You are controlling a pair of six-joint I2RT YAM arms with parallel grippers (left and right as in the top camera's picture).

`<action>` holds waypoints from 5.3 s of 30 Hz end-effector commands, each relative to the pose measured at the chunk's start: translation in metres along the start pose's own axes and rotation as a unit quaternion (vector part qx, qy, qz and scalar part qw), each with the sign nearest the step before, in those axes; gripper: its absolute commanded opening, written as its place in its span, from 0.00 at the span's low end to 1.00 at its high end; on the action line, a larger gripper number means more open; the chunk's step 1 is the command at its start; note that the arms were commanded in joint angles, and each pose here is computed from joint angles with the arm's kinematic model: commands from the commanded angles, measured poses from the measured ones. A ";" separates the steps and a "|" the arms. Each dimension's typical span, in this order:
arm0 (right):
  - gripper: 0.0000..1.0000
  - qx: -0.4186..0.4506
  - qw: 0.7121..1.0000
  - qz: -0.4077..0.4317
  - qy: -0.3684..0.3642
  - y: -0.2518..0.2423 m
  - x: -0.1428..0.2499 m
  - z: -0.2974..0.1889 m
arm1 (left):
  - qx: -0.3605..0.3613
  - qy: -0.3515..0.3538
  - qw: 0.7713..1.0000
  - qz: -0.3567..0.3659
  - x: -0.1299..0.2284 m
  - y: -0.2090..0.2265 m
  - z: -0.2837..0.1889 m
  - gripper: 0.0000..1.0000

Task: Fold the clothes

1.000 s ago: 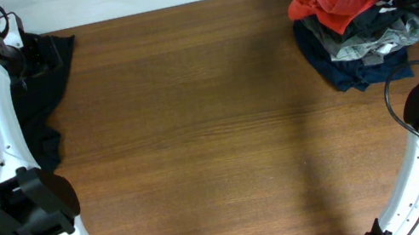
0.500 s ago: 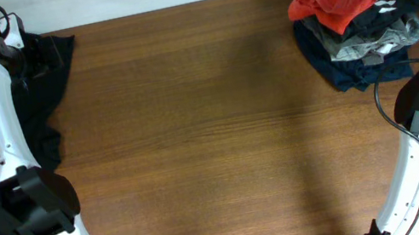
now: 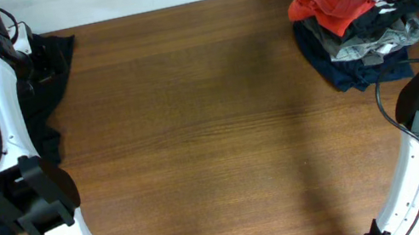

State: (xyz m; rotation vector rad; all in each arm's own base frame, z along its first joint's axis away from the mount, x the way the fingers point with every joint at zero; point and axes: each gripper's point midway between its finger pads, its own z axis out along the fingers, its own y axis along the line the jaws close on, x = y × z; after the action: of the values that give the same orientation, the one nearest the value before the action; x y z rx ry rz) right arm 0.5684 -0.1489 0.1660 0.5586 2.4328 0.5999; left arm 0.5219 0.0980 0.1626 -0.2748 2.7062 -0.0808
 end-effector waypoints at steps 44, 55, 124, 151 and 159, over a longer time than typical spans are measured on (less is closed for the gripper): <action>0.61 0.089 0.976 -0.154 -0.125 0.044 -0.043 -0.145 | 0.020 -0.029 0.999 0.004 -0.015 -0.009 -0.002 0.99; 0.04 0.144 0.947 -0.267 -0.104 0.074 -0.038 -0.044 | 0.020 -0.033 0.999 0.004 -0.017 -0.009 -0.003 0.99; 0.99 -0.146 0.941 -0.296 -0.072 0.298 0.130 -0.256 | 0.021 -0.038 0.999 0.007 -0.019 -0.011 -0.002 0.99; 0.98 0.001 0.917 -0.323 -0.234 0.289 0.114 -0.326 | 0.021 -0.038 0.999 0.007 -0.019 -0.011 -0.002 0.99; 0.99 0.035 0.905 -0.308 -0.290 0.240 0.147 -0.338 | 0.021 -0.038 0.999 0.007 -0.019 -0.011 -0.002 0.99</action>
State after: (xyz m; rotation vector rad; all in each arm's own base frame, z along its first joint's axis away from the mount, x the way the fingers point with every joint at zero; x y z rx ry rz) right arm 0.3290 0.0398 0.5028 -0.0953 1.8917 0.1189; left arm 0.5377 0.0948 0.1703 -0.2490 2.6376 -0.1032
